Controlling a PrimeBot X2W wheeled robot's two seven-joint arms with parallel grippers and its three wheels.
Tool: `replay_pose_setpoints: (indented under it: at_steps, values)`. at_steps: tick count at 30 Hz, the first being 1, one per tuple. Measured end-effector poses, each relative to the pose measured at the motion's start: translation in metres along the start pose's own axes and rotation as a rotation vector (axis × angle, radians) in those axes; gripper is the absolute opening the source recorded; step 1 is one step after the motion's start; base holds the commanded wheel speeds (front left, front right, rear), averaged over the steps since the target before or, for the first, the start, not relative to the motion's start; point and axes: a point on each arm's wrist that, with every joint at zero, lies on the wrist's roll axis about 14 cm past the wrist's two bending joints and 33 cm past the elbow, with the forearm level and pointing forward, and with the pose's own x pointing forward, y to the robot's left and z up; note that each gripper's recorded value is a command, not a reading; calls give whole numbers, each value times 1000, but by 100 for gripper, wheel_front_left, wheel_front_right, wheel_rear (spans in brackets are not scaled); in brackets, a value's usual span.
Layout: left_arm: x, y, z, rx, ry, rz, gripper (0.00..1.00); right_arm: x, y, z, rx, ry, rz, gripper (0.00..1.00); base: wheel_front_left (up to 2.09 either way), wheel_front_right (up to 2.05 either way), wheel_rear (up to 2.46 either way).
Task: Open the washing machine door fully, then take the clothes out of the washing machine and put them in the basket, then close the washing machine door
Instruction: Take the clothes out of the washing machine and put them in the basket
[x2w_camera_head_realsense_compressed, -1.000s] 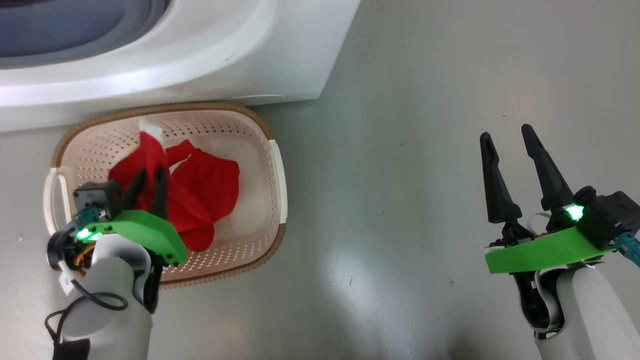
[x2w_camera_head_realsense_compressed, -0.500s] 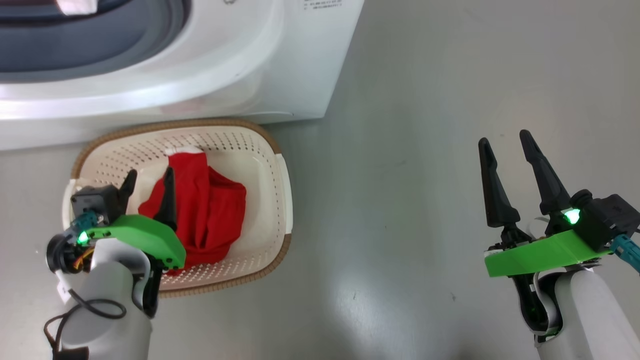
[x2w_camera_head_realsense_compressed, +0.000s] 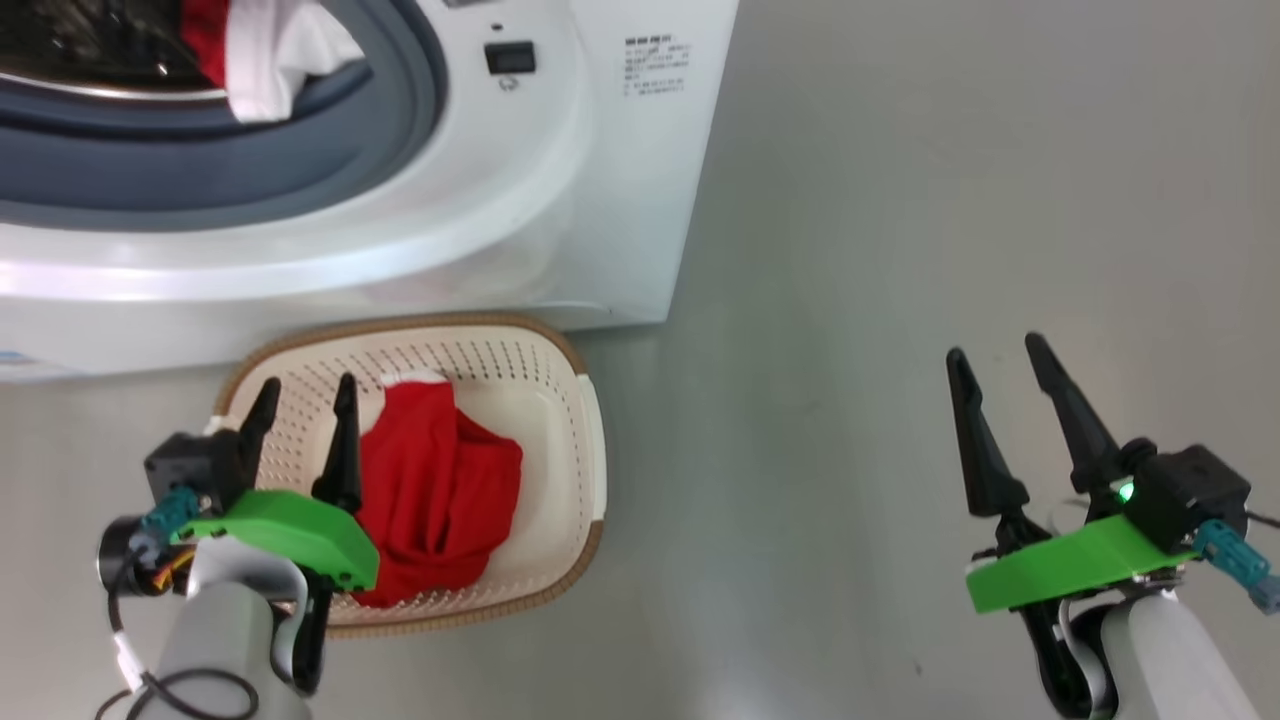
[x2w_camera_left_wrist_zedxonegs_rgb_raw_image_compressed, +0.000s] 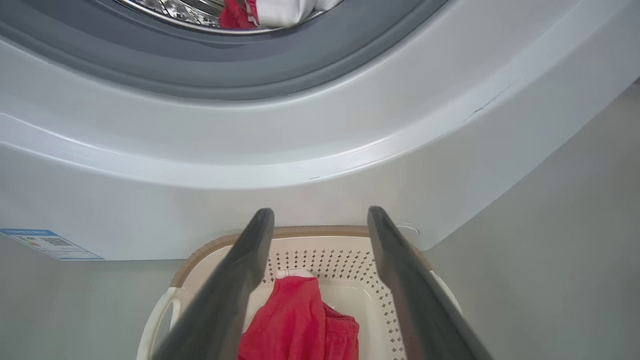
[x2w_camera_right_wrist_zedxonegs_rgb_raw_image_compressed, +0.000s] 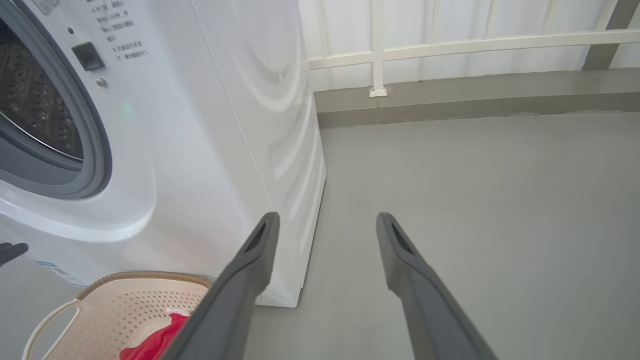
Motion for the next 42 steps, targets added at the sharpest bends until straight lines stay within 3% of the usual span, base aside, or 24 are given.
replay_pose_setpoints:
  at_steps: [10,21,42]
  values:
    - [-41,-2,47,33,-153,-9,100,-25,10,15,2,-27,20,100,0,0,0]
    - [-95,-1,70,49,-259,-1,100,-58,13,25,-5,-51,29,100,0,0,0]
    - [-164,25,62,39,-309,85,100,-94,7,27,2,-61,8,100,0,0,0]
